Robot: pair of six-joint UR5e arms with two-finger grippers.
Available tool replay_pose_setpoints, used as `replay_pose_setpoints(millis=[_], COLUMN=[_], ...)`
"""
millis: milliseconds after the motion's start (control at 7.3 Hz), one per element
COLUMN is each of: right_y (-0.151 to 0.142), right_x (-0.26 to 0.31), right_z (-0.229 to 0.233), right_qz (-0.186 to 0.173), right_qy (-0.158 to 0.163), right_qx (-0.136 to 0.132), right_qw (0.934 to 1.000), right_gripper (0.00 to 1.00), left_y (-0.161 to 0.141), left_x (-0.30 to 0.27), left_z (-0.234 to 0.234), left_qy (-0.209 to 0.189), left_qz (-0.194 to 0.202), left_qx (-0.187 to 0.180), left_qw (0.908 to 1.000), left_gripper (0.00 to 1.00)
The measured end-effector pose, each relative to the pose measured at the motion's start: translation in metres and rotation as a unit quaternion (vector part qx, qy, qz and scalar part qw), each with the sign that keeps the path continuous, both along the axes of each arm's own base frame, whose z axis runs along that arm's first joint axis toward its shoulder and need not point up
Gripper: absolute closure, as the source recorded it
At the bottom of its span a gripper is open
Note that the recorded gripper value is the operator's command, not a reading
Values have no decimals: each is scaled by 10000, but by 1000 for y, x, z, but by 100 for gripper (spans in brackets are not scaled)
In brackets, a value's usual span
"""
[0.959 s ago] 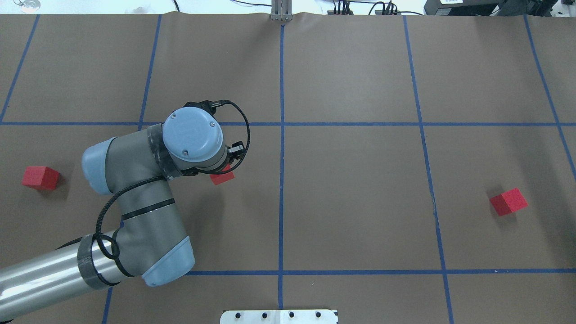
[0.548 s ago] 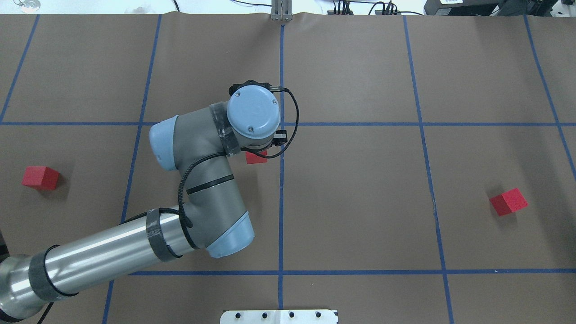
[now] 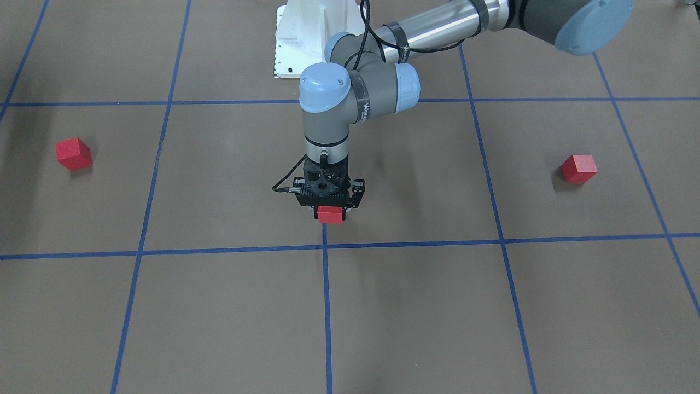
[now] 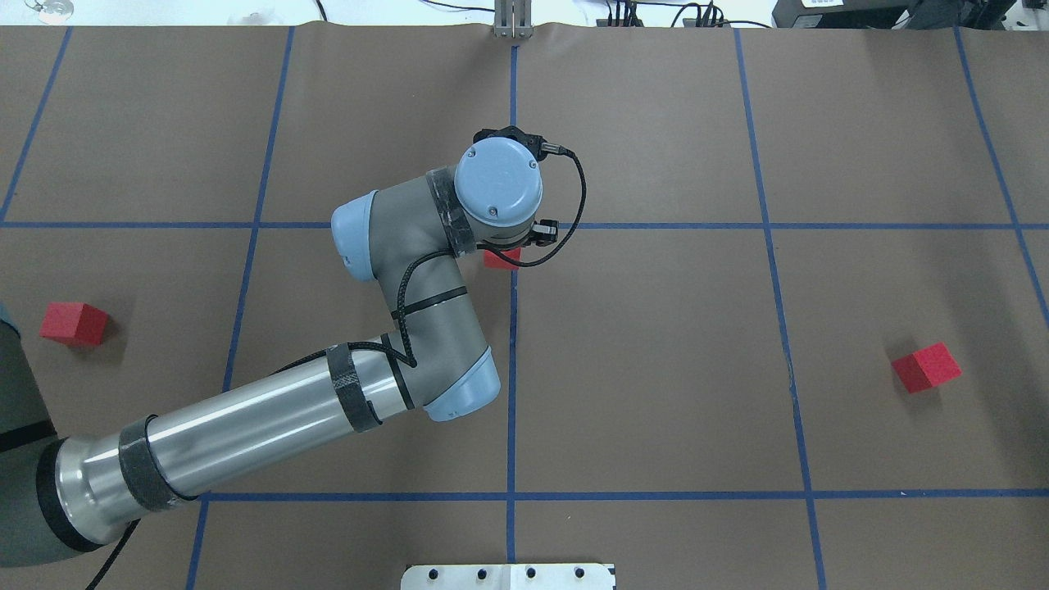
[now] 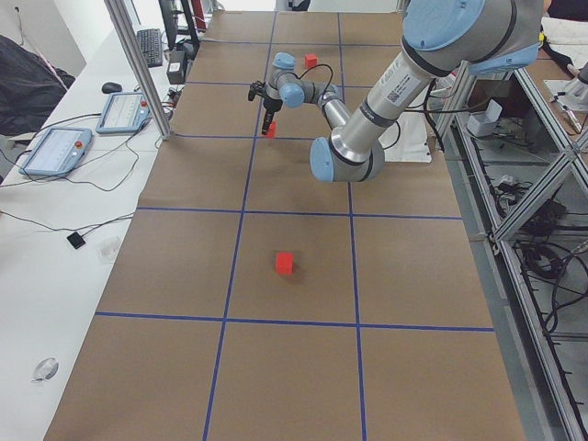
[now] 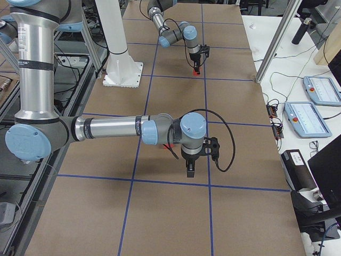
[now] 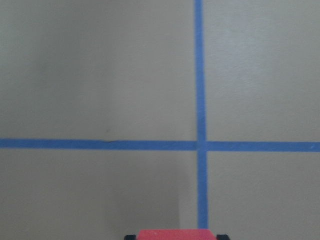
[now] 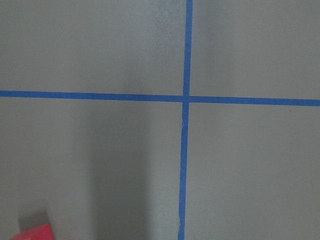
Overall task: Form red blocks into L shape at center
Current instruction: 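Carry the red cube with the left gripper to the table center and lower it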
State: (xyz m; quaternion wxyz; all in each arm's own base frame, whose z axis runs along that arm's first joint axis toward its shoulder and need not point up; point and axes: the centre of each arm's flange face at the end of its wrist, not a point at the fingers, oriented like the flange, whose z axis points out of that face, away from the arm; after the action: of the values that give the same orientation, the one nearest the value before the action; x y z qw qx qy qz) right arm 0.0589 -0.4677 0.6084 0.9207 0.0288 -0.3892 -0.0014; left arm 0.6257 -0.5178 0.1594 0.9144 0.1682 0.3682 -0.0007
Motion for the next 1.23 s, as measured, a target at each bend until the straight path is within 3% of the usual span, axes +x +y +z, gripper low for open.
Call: replay_pose_setpoints(millis=[1233], right_y=[-1], right_x=[0], right_z=[0], right_qz=[-2], right_qy=[0], right_qx=[6], right_qw=[10000], right_gripper=[1], left_y=[-10], left_x=[24], left_z=[3], left_qy=[-9], left_qz=[-112], left_qx=[-271], left_qw=[9996], left_gripper=[100])
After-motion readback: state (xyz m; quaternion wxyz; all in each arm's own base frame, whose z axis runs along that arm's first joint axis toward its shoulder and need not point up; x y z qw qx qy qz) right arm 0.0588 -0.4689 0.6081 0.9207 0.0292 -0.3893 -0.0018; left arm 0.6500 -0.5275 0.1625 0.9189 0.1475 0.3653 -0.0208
